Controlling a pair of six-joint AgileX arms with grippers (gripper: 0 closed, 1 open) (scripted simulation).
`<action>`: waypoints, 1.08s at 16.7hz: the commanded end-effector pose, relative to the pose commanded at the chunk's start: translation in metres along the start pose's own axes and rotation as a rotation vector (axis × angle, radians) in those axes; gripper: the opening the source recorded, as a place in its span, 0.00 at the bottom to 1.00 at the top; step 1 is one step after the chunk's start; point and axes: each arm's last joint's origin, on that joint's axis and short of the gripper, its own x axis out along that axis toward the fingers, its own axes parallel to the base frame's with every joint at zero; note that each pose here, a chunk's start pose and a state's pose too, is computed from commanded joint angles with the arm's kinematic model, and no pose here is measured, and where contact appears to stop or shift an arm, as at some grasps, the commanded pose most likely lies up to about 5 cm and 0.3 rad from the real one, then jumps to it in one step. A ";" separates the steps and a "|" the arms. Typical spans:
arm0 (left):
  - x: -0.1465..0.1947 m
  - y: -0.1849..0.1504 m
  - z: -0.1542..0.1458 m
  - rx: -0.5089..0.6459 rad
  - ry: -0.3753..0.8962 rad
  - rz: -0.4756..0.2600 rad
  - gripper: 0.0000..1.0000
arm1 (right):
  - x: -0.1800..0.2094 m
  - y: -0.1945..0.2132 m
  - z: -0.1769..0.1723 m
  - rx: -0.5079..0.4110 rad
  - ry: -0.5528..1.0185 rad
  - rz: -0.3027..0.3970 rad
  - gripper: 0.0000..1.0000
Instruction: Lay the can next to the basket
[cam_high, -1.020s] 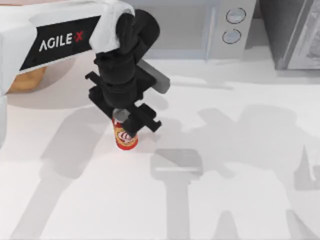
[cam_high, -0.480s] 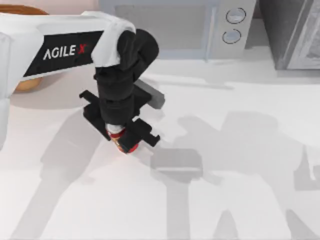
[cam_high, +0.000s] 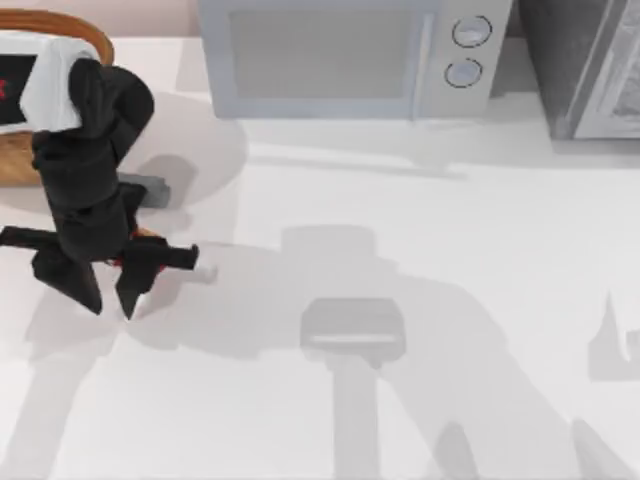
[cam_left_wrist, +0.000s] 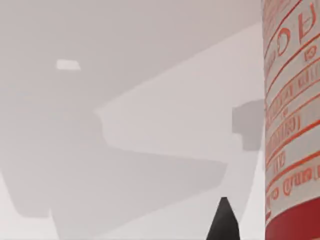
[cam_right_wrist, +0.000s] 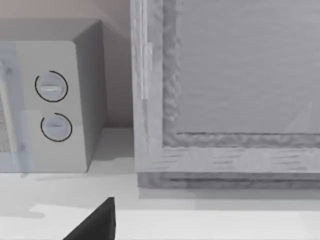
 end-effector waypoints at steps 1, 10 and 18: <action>-0.010 0.016 -0.002 -0.046 -0.034 -0.010 0.00 | 0.000 0.000 0.000 0.000 0.000 0.000 1.00; -0.045 0.059 -0.004 -0.134 -0.167 -0.023 0.00 | 0.000 0.000 0.000 0.000 0.000 0.000 1.00; -0.073 0.030 -0.031 0.023 -0.156 -0.062 0.00 | 0.000 0.000 0.000 0.000 0.000 0.000 1.00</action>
